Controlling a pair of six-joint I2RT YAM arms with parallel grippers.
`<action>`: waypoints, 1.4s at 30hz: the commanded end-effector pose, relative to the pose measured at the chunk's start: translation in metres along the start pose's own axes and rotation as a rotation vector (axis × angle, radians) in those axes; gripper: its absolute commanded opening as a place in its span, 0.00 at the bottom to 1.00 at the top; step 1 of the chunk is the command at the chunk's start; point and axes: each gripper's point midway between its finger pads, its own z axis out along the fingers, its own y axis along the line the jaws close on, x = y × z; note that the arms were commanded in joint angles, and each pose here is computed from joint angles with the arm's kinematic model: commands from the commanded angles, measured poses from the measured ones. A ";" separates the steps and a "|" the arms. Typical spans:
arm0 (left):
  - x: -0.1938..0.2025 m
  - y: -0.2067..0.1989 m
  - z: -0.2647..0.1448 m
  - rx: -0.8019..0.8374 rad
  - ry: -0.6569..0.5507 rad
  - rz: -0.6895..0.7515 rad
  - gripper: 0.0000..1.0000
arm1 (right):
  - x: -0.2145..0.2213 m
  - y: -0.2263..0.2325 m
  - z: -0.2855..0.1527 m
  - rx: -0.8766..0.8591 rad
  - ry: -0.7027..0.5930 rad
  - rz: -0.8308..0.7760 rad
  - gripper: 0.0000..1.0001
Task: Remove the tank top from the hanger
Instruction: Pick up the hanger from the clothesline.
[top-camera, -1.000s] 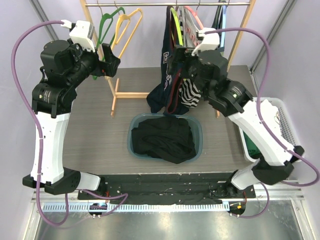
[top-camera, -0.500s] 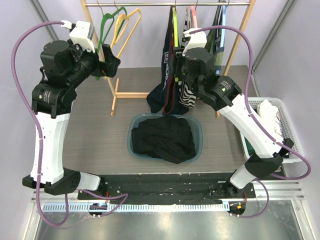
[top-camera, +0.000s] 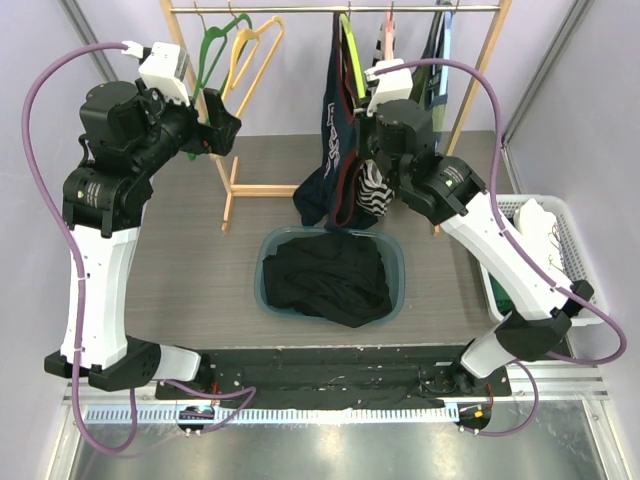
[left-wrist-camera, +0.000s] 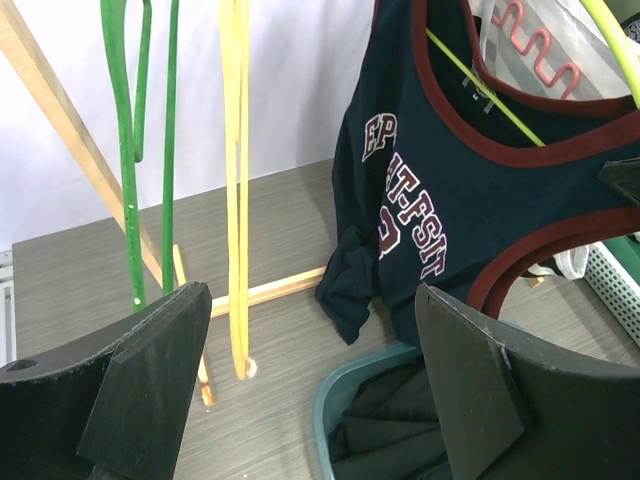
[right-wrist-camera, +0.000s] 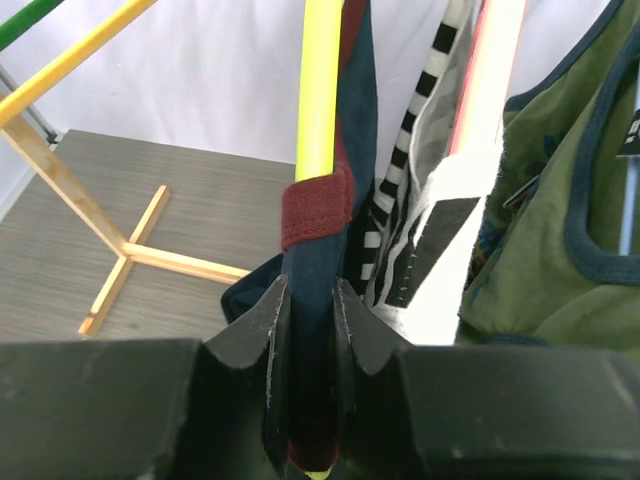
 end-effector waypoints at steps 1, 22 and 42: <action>-0.011 -0.004 -0.010 0.017 -0.043 0.008 0.88 | -0.035 -0.011 -0.017 -0.031 -0.147 -0.030 0.01; -0.009 0.000 -0.014 0.001 -0.042 0.023 0.88 | -0.101 -0.002 -0.028 -0.148 -0.558 0.143 0.01; -0.002 0.001 -0.008 0.002 -0.019 0.032 0.88 | -0.101 -0.011 -0.026 -0.098 -0.557 0.170 0.05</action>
